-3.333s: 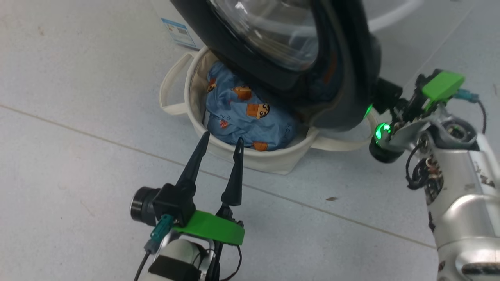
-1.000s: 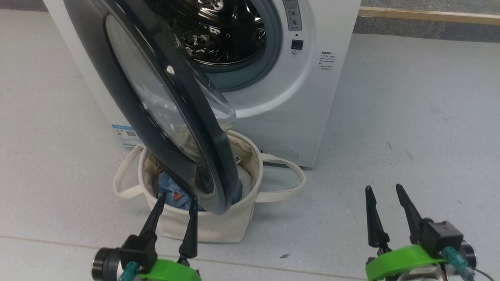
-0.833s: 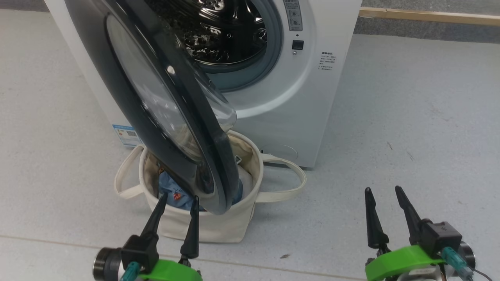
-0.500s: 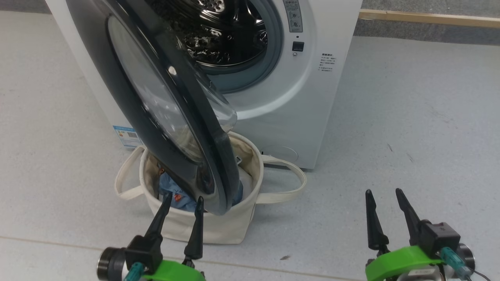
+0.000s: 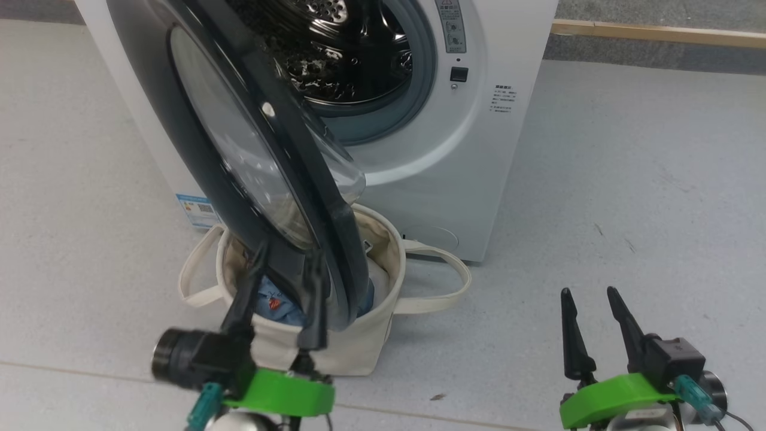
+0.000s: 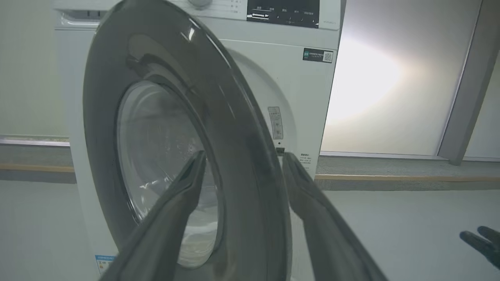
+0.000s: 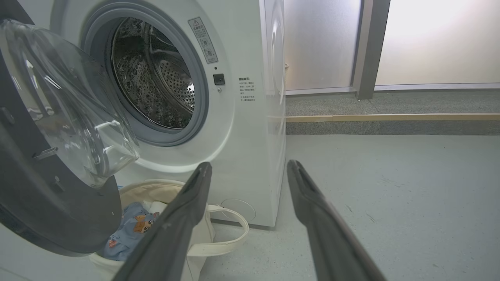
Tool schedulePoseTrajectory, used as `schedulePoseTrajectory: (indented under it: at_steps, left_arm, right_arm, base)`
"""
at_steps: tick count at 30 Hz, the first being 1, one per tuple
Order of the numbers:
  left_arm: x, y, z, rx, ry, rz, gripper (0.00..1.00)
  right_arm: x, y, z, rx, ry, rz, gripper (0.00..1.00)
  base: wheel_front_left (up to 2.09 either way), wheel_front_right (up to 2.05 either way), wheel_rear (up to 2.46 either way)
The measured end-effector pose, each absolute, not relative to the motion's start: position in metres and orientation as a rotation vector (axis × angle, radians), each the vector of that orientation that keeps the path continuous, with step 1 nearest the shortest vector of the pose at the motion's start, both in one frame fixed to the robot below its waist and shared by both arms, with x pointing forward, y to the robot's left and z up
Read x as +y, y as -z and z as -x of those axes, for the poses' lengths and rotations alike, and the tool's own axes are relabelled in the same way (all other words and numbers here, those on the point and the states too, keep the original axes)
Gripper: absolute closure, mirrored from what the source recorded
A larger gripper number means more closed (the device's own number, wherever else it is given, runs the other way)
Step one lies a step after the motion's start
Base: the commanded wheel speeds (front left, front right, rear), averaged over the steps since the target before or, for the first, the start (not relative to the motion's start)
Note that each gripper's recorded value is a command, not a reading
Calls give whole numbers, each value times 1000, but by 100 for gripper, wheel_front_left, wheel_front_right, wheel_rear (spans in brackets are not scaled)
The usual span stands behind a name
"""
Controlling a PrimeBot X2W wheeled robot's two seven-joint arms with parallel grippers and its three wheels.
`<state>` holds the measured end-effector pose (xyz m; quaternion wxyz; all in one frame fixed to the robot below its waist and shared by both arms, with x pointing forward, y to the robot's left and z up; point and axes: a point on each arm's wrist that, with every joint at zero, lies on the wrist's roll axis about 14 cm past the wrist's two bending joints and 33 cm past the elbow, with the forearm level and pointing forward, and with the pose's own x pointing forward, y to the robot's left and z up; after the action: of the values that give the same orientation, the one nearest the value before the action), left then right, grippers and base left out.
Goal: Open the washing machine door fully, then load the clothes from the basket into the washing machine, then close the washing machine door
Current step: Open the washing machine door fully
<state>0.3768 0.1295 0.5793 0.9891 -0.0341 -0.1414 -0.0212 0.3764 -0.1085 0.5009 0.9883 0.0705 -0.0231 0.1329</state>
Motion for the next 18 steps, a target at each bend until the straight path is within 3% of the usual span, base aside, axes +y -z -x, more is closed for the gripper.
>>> schedulePoseTrajectory:
  at_steps: [7,13,14,15,16,18]
  left_arm:
    - [70,-630,-377,-446,229,47,0]
    - [25,-609,-380,-377,359,31,0]
    - [22,-599,-383,-342,364,28,28]
    - [21,-590,-387,-310,365,26,94]
    - [20,-582,-391,-282,363,24,100]
    - [19,-572,-399,-242,360,24,100]
  right_arm:
    - [-108,-500,-382,-44,-268,-144,0]
    - [-117,-501,-383,-45,-238,-160,0]
    - [-118,-500,-383,-44,-235,-160,0]
    - [-119,-500,-382,-42,-231,-162,0]
    - [-120,-498,-381,-39,-227,-166,0]
    - [-122,-496,-380,-33,-222,-166,0]
  base:
    - [0,0,0]
    - [0,0,0]
    - [0,0,0]
    - [0,0,0]
    - [0,0,0]
    - [0,0,0]
